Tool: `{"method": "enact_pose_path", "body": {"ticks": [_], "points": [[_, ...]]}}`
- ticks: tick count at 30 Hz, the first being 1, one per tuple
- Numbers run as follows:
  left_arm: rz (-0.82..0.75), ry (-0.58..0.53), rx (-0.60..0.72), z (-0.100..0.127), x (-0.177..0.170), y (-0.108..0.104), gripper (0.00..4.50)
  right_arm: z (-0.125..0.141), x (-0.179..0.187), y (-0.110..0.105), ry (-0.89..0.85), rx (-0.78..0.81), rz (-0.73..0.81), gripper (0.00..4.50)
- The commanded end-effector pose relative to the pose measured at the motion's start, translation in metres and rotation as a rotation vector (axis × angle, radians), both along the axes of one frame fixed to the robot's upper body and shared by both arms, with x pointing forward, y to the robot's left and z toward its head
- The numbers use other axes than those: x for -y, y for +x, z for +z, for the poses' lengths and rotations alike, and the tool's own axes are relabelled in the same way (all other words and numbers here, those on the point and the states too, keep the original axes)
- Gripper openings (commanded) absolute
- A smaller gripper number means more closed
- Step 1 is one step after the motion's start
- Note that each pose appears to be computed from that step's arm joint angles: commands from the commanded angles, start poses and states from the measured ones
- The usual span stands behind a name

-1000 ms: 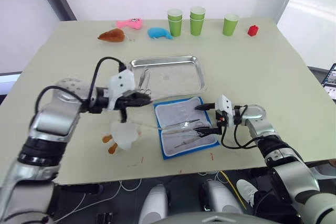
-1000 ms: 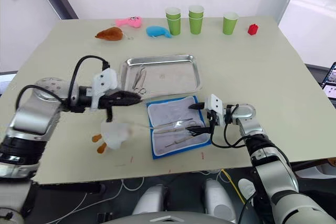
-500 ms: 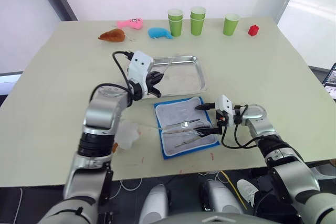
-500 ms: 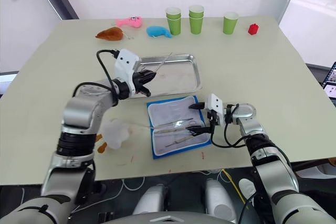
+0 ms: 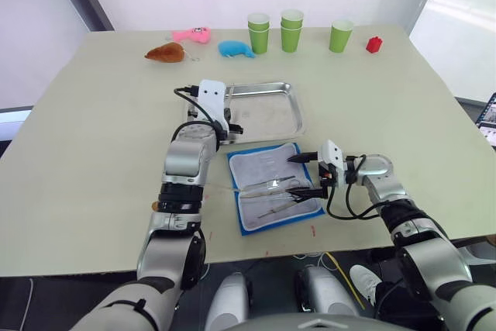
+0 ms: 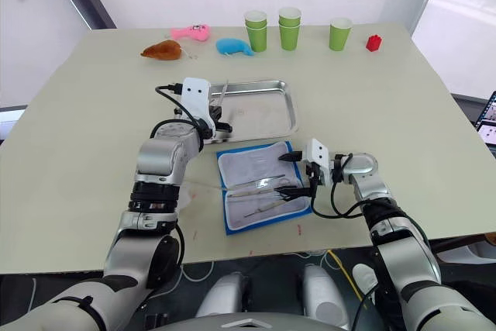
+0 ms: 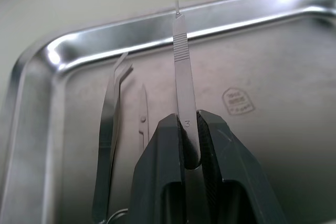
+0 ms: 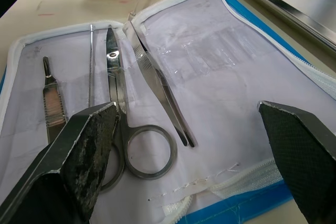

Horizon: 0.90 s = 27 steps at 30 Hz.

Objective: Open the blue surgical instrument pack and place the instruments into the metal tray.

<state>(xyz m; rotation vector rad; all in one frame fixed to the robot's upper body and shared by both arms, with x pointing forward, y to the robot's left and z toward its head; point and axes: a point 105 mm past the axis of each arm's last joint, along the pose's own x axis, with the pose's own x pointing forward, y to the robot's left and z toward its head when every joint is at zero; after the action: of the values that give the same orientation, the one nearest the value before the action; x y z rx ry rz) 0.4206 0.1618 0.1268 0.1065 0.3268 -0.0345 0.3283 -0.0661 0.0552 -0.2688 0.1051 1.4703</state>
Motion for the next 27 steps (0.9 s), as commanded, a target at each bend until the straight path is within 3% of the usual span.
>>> {"method": "enact_pose_path", "body": {"ticks": [1, 17, 18, 22, 25, 27], "points": [[0.038, 0.005, 0.046, 0.013, -0.007, 0.005, 0.06, -0.053, 0.009, -0.022, -0.138, -0.176, -0.008, 4.5], [0.029, -0.024, -0.001, 0.001, -0.002, 0.006, 0.06, -0.053, 0.009, -0.022, -0.131, -0.176, -0.014, 4.5], [0.027, -0.023, 0.001, 0.001, -0.002, 0.006, 0.93, -0.053, 0.009, -0.022, -0.131, -0.176, -0.014, 4.5], [0.026, -0.014, 0.015, 0.003, -0.003, 0.007, 2.36, -0.053, 0.01, -0.022, -0.133, -0.177, -0.014, 4.5], [0.032, -0.009, 0.028, 0.005, -0.005, 0.007, 3.67, -0.053, 0.01, -0.022, -0.133, -0.177, -0.014, 4.5], [0.023, -0.004, 0.055, 0.011, -0.004, 0.007, 4.18, -0.053, 0.01, -0.022, -0.134, -0.177, -0.014, 4.5]]}}
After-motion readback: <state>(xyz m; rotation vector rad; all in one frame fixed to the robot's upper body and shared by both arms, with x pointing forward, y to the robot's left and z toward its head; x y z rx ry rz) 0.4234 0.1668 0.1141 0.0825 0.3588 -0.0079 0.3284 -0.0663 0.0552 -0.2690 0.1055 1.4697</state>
